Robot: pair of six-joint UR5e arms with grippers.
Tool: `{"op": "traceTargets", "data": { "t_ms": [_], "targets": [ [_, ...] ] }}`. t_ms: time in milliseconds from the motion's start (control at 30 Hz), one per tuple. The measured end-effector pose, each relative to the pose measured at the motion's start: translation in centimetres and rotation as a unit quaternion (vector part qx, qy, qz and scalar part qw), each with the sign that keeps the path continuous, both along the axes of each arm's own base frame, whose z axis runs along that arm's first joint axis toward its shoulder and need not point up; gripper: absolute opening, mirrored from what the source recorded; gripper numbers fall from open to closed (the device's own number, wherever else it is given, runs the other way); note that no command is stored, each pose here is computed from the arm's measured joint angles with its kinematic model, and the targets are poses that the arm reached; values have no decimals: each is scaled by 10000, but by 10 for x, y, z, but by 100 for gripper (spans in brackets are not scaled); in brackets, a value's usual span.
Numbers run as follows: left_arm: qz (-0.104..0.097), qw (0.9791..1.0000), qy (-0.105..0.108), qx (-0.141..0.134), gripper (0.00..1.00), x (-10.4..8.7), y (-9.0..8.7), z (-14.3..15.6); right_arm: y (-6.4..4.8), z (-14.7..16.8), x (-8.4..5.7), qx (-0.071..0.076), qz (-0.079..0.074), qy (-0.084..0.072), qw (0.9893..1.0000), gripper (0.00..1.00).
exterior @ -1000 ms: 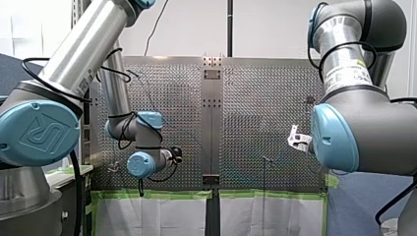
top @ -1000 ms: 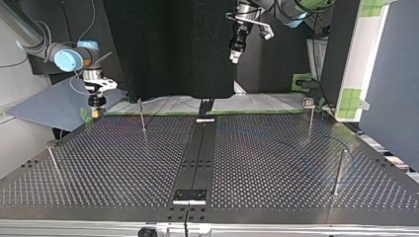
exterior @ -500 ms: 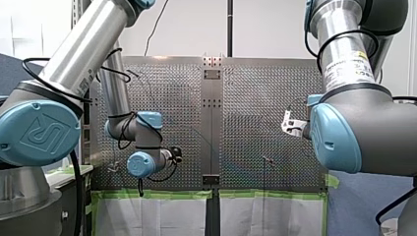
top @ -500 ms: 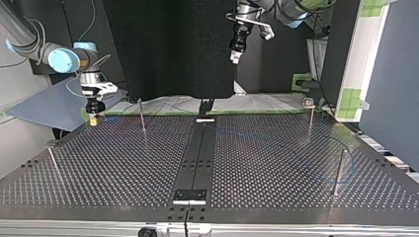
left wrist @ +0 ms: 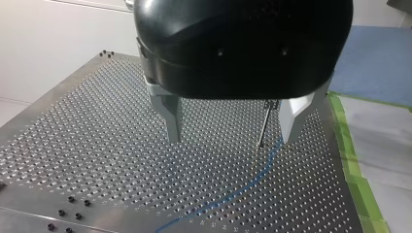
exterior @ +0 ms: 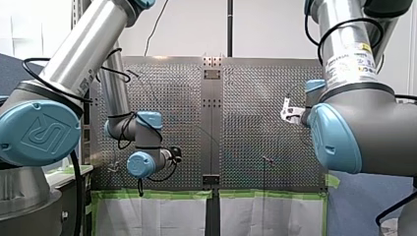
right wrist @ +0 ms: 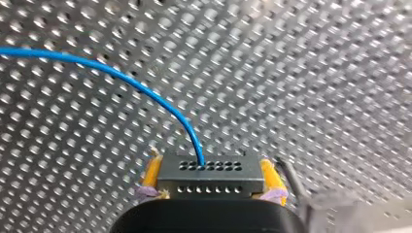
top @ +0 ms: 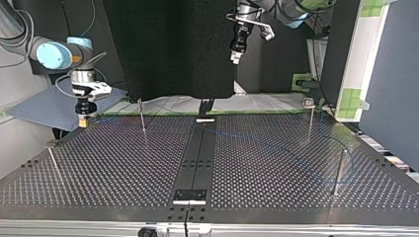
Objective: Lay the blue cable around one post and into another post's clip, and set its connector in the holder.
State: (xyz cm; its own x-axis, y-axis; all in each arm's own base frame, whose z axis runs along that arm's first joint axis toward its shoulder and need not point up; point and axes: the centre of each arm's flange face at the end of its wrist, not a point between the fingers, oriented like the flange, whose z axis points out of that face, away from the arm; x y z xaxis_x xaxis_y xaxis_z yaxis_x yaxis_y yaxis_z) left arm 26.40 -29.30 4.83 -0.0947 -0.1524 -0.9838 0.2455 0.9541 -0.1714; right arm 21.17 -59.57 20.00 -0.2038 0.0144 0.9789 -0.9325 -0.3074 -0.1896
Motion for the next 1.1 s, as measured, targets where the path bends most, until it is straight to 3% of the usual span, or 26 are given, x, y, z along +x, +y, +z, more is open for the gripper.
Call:
{"op": "traceTargets", "data": {
  "t_ms": [267,367,633,867,967,1100],
  "targets": [
    [-2,10000,9,7,99,0,0,0,9,42,-13,-70,-445,-43,9990,0],
    [-4,10000,9,5,99,0,0,0,12,56,-17,-112,-538,-67,9985,0],
    [-10,10000,17,8,99,0,0,0,20,98,-23,-397,-598,-135,9973,0],
    [-10,10000,23,12,99,0,0,0,26,130,-35,-590,-674,-243,9957,0],
    [-10,10000,24,13,99,-1,0,0,28,137,-41,-595,-743,-229,9952,0],
    [-10,10000,22,13,99,0,0,0,25,128,-50,-442,-851,-174,9952,0]
  ]
}}
